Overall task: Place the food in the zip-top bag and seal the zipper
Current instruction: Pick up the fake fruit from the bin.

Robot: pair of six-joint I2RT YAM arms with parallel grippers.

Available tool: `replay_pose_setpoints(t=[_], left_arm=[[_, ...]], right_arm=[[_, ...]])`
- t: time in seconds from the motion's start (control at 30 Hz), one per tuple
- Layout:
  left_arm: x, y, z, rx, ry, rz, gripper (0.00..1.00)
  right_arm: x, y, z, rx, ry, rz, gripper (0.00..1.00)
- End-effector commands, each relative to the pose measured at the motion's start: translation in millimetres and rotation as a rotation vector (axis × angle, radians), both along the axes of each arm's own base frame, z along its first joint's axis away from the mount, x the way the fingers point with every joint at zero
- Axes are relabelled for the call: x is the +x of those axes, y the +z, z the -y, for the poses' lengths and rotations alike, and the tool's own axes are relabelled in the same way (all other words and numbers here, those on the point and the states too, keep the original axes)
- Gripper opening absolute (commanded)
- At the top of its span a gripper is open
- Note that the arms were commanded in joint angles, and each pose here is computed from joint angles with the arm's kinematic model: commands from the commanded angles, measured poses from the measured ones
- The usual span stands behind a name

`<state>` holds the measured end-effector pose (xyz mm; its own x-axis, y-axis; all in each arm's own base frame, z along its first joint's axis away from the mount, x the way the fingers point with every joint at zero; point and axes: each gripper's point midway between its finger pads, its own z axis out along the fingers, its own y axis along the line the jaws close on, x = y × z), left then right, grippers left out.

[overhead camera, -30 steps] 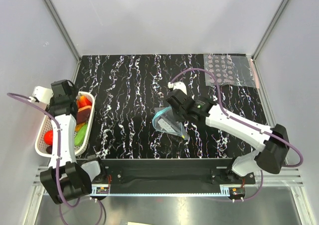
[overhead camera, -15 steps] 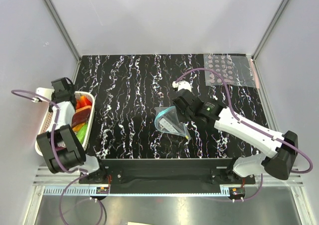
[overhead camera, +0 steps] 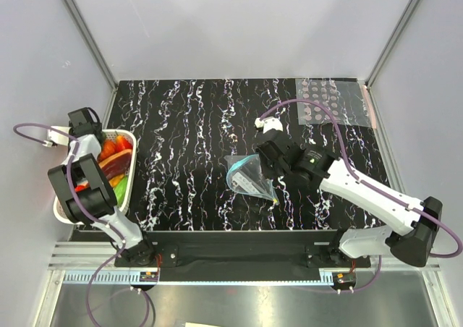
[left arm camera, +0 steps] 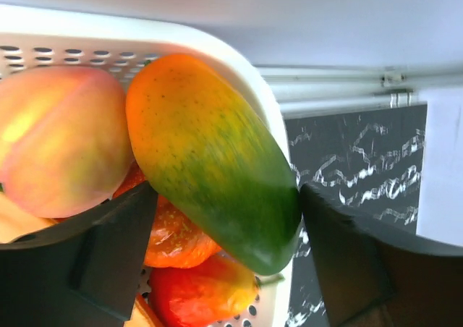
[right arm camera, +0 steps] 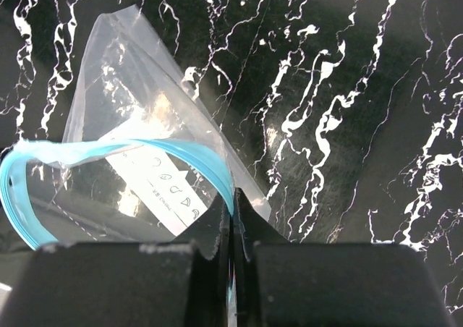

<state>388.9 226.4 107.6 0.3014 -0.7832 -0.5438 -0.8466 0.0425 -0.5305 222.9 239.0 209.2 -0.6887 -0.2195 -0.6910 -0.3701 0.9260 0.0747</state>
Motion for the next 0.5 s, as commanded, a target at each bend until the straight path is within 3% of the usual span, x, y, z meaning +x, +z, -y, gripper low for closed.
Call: replay_pose_setpoints(t=[0.0, 0.3, 0.47], left_arm=[[12, 6, -11, -0.009, 0.034, 0.047, 0.69], [5, 21, 5, -0.035, 0.007, 0.123, 0.38], [-1, 41, 21, -0.041, -0.028, 0.18, 0.39]], right_arm=[[-7, 12, 2, 0.046, 0.013, -0.004, 0.0], [-15, 21, 2, 0.115, 0.012, -0.004, 0.0], [-16, 18, 10, 0.089, -0.005, -0.007, 0.0]])
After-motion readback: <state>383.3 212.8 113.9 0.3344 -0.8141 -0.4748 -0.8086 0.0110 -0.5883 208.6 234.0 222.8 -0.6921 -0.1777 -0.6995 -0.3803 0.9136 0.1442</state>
